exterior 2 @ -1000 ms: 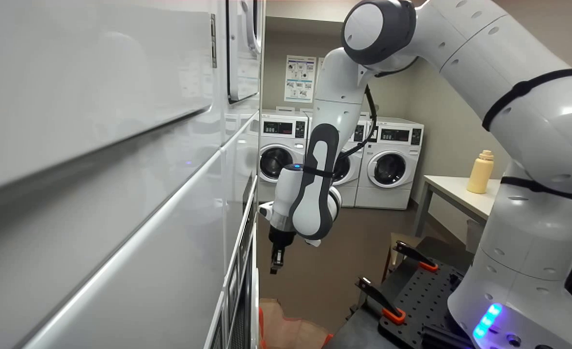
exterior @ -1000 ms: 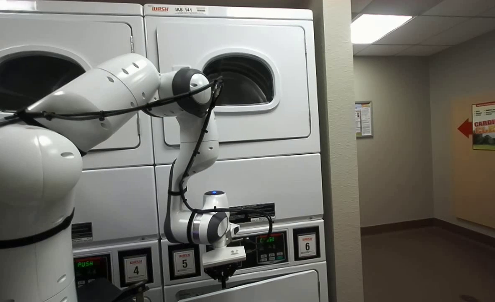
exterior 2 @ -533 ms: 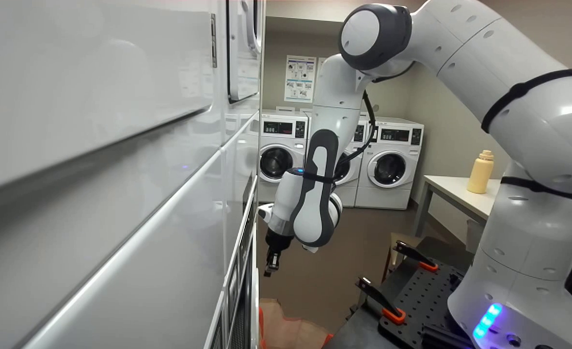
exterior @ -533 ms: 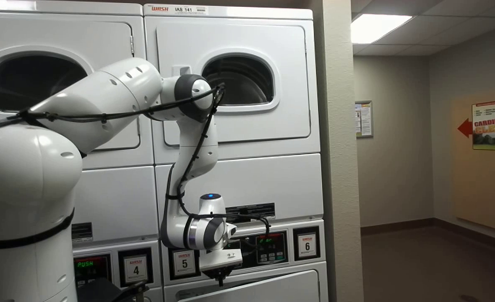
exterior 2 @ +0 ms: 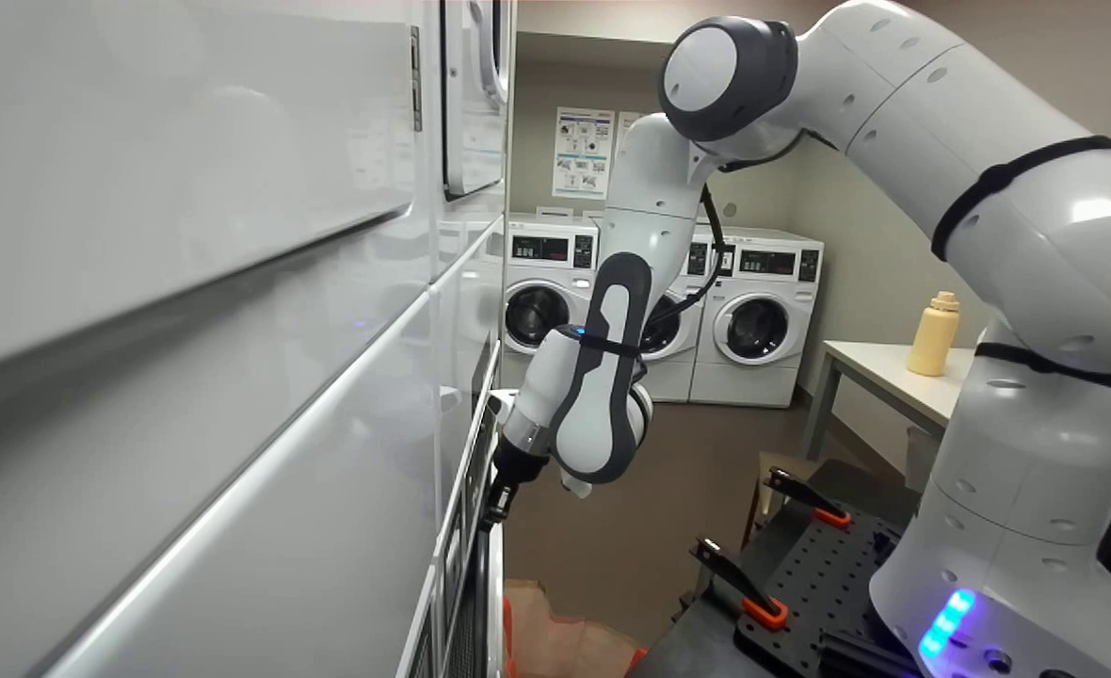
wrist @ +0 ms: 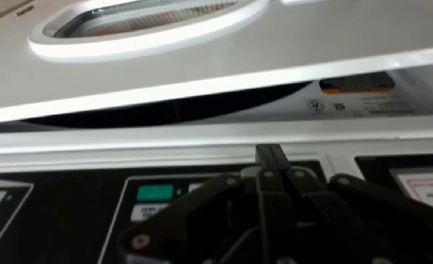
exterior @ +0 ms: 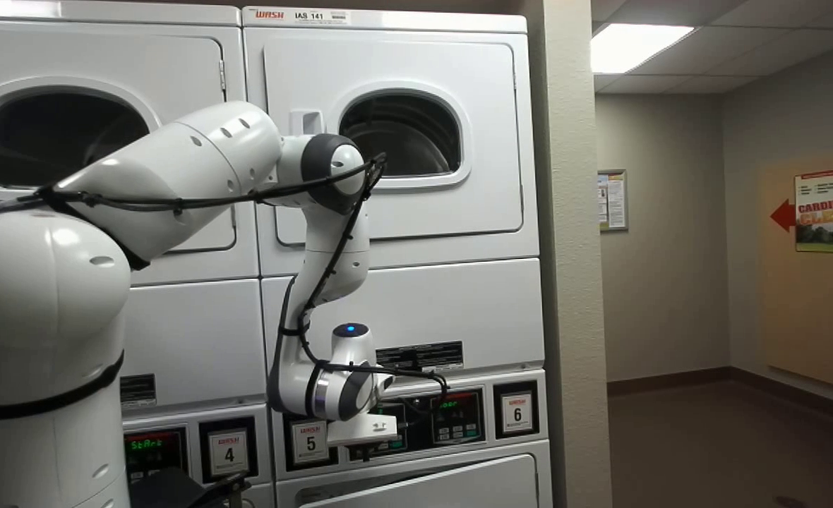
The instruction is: Press the button near the number 5 on the machine
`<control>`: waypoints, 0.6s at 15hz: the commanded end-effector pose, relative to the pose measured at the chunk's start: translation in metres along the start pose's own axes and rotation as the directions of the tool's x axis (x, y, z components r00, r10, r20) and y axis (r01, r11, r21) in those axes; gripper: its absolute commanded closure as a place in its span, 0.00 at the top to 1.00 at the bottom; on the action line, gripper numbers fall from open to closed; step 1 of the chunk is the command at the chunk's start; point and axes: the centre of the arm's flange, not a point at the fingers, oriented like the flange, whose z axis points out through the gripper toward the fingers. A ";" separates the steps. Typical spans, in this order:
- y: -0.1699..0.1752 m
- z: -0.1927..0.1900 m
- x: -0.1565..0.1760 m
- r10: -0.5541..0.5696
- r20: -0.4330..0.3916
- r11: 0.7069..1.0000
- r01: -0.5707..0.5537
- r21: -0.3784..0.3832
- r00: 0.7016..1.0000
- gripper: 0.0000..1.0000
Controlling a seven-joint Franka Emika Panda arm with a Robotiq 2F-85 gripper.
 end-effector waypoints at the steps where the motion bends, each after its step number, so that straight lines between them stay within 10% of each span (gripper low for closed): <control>1: -0.005 -0.002 0.005 0.048 -0.111 0.999 -0.050 -0.015 0.993 0.00; 9: -0.001 -0.001 -0.004 0.061 -0.110 0.998 -0.057 0.039 0.992 0.00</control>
